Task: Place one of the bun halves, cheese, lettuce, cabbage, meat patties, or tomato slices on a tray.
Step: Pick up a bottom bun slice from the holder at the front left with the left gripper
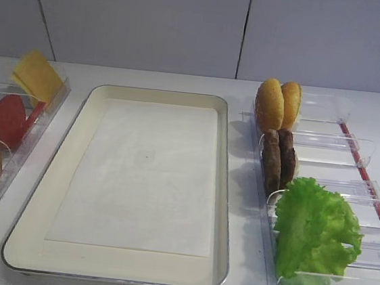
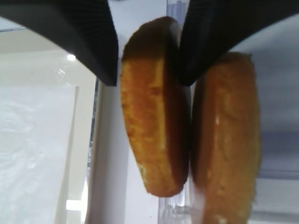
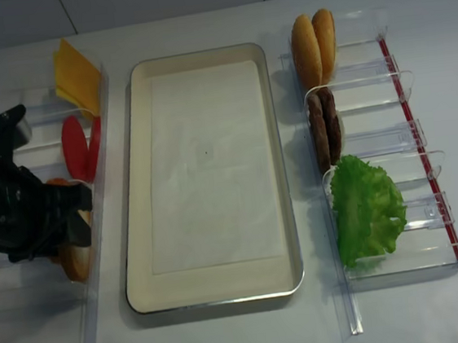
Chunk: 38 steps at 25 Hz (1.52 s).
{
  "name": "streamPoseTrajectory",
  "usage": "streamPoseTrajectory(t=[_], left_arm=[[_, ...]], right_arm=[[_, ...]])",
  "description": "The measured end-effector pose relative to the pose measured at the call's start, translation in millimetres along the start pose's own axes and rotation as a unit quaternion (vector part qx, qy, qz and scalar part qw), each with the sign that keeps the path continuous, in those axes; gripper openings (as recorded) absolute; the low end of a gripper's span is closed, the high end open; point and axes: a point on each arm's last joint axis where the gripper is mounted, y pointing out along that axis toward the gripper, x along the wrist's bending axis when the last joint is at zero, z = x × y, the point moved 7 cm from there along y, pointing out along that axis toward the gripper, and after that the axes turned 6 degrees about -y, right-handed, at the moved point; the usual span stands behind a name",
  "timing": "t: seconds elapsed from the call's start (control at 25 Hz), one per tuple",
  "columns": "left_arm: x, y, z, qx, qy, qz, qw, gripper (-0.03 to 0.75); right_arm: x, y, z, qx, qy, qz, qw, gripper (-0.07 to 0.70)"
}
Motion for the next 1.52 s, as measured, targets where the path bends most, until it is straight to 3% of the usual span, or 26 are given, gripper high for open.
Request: streamPoseTrajectory(t=[0.2, 0.48, 0.76, 0.92, 1.16, 1.32, 1.4, 1.52], left_arm=[[3.9, 1, -2, -0.005, 0.007, -0.012, 0.9999, 0.140], [3.5, -5, -3, 0.004, 0.013, -0.016, 0.9998, 0.140], [-0.7, -29, -4, 0.028, 0.021, -0.024, 0.9991, 0.137], [-7.3, -40, -13, 0.012, 0.023, -0.014, 0.9996, 0.135], [-43.3, -45, -11, 0.011, 0.042, 0.081, 0.9958, 0.134], [-76.4, -47, -3, 0.019, 0.076, 0.148, 0.9859, 0.134], [-97.4, -46, 6, 0.033, 0.104, 0.175, 0.9785, 0.134], [-114.9, -34, 10, 0.058, 0.125, 0.190, 0.9721, 0.134]], right_arm=[[0, 0, 0, 0.000, 0.000, 0.001, 1.0000, 0.268], [0, 0, 0, 0.000, 0.000, 0.001, 1.0000, 0.268], [0, 0, 0, 0.000, 0.000, 0.001, 1.0000, 0.268], [0, 0, 0, 0.000, 0.000, 0.001, 1.0000, 0.268], [0, 0, 0, 0.000, 0.000, 0.001, 1.0000, 0.268], [0, 0, 0, 0.000, 0.000, 0.001, 1.0000, 0.268], [0, 0, 0, 0.000, 0.000, 0.001, 1.0000, 0.268], [0, 0, 0, 0.000, 0.000, 0.001, 1.0000, 0.268]])
